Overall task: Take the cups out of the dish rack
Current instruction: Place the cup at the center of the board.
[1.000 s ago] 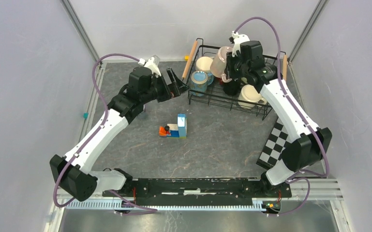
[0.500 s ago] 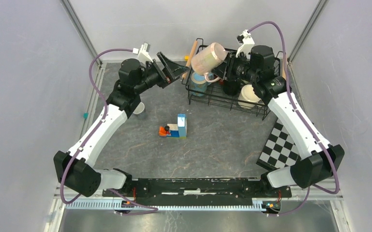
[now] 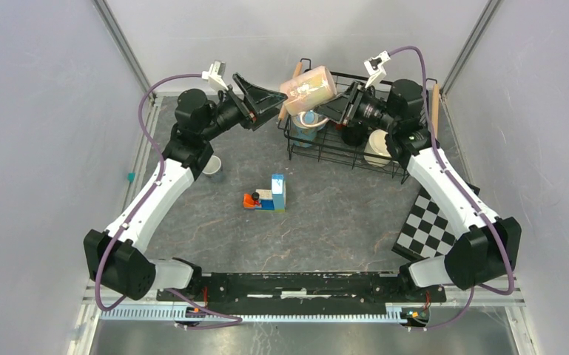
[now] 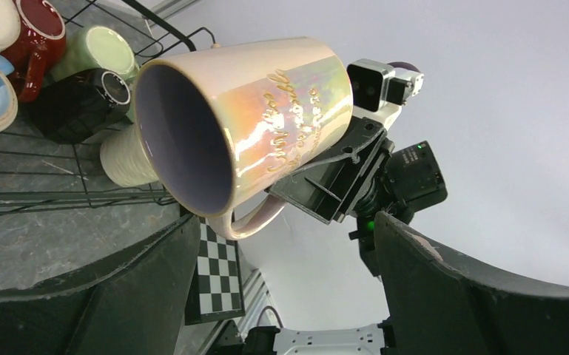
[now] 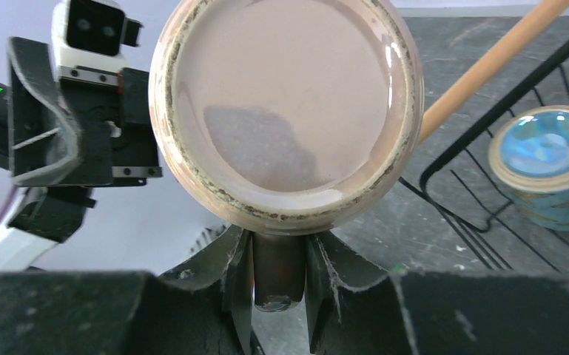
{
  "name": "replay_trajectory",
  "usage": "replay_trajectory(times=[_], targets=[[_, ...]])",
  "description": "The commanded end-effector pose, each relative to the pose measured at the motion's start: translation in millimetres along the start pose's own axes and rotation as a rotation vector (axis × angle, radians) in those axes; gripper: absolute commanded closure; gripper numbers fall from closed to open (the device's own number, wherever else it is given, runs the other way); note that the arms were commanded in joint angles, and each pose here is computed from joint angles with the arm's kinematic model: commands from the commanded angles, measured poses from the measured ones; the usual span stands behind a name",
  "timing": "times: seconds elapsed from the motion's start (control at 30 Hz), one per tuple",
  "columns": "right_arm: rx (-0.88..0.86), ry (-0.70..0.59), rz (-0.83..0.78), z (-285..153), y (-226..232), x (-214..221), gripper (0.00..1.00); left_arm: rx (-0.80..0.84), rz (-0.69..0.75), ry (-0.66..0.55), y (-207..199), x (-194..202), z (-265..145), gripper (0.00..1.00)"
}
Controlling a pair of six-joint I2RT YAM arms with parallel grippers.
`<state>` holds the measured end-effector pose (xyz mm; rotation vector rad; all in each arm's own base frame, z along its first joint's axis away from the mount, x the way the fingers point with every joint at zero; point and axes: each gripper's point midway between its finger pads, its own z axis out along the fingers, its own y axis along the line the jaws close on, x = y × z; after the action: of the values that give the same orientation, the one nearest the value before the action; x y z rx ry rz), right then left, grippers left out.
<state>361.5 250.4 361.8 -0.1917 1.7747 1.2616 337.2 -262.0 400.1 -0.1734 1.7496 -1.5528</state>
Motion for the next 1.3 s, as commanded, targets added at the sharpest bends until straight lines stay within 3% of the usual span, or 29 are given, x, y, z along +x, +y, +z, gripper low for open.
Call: replay_trajectory(times=[0.0, 0.4, 0.57, 1.1, 1.2, 1.27], targets=[[-0.282, -0.153, -0.103, -25.7, 79.2, -44.8, 1.0, 0.066, -0.026, 0.008, -15.9, -1.6, -1.5, 0.07], [-0.432, -0.11, -0.037, -32.8, 91.8, -24.8, 1.0, 0.244, -0.12, 0.056, -51.2, -1.7, -0.6, 0.18], [-0.485, -0.09, -0.014, -34.1, 92.9, -14.8, 1.0, 0.325, -0.18, 0.079, -64.0, 0.1, -1.1, 0.29], [-0.49, -0.069, -0.018, -29.4, 87.0, -3.4, 1.0, 0.375, -0.248, 0.133, -75.3, 15.5, 7.5, 0.57], [-0.483, -0.07, -0.023, -28.9, 85.4, -2.6, 1.0, 0.369, -0.262, 0.14, -73.2, 18.3, 8.8, 0.64], [-0.467, -0.071, -0.033, -27.8, 83.1, -2.6, 1.0, 0.368, -0.265, 0.141, -72.8, 18.9, 8.6, 0.74]])
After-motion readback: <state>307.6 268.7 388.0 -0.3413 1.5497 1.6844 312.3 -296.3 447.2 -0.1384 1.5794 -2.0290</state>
